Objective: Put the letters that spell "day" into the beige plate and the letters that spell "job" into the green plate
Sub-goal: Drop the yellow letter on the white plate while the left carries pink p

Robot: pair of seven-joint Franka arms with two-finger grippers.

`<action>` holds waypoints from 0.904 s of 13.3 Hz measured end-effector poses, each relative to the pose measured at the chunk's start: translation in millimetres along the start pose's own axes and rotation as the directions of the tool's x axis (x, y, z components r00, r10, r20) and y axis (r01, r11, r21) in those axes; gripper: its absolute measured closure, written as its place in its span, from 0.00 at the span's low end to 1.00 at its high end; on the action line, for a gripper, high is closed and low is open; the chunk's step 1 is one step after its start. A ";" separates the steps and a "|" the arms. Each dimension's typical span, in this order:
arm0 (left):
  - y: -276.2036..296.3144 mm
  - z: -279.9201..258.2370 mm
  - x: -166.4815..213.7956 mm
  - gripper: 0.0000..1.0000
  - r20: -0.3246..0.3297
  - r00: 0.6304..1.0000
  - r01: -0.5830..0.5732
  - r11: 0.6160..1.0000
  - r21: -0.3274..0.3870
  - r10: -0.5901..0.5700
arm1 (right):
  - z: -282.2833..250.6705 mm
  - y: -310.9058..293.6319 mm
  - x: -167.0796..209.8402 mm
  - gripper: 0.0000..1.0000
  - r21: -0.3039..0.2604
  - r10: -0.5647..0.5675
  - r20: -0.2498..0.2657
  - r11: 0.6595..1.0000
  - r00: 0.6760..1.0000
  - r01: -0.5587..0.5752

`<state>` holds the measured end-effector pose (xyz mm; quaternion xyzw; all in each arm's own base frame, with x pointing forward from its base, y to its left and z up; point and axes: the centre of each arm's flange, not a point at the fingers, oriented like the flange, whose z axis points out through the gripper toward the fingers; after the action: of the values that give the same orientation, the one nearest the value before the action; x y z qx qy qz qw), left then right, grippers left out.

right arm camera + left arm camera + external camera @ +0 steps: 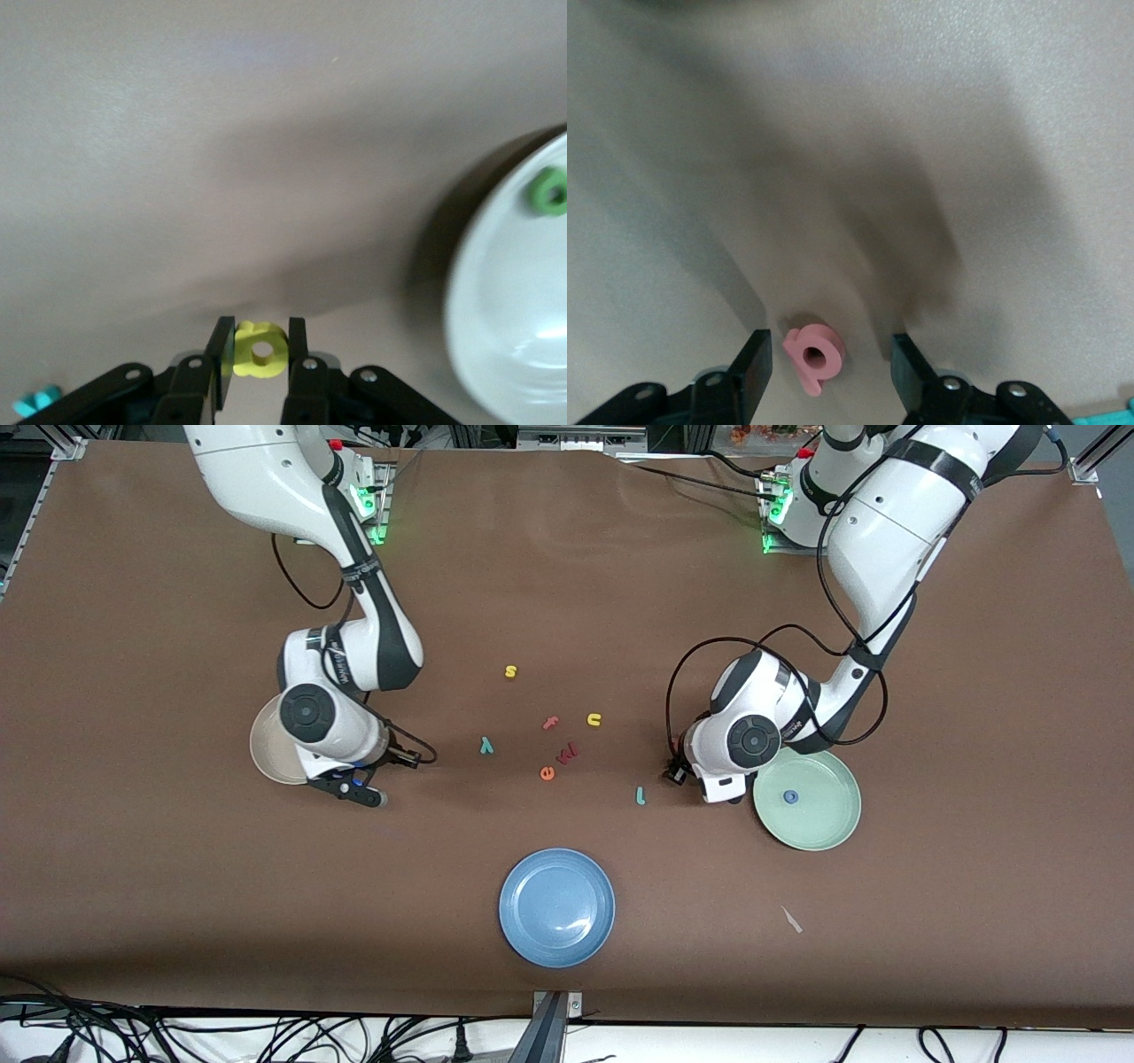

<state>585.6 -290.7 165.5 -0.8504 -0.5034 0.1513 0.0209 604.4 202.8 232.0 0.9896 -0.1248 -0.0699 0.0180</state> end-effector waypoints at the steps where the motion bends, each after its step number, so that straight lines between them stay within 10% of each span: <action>1: -0.1 0.2 -0.1 0.37 0.000 1.000 0.005 1.000 0.000 -0.005 | -7.3 13.2 4.3 0.72 -0.005 -0.043 0.005 0.999 0.999 0.043; 8: -2.9 4.6 -2.3 0.43 0.001 1.000 0.025 1.000 0.011 -0.025 | 11.3 109.1 15.7 0.72 -0.042 -0.313 0.046 0.948 0.949 0.315; 12: -3.9 0.9 -4.0 0.65 -0.002 0.999 0.039 0.999 0.008 -0.039 | 12.2 115.3 16.0 0.37 -0.032 -0.317 0.039 0.947 0.948 0.319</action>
<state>580.3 -292.3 166.4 -0.8404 -0.5195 0.1521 0.0275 589.8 86.9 223.9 0.9949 0.0373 -0.0909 0.0229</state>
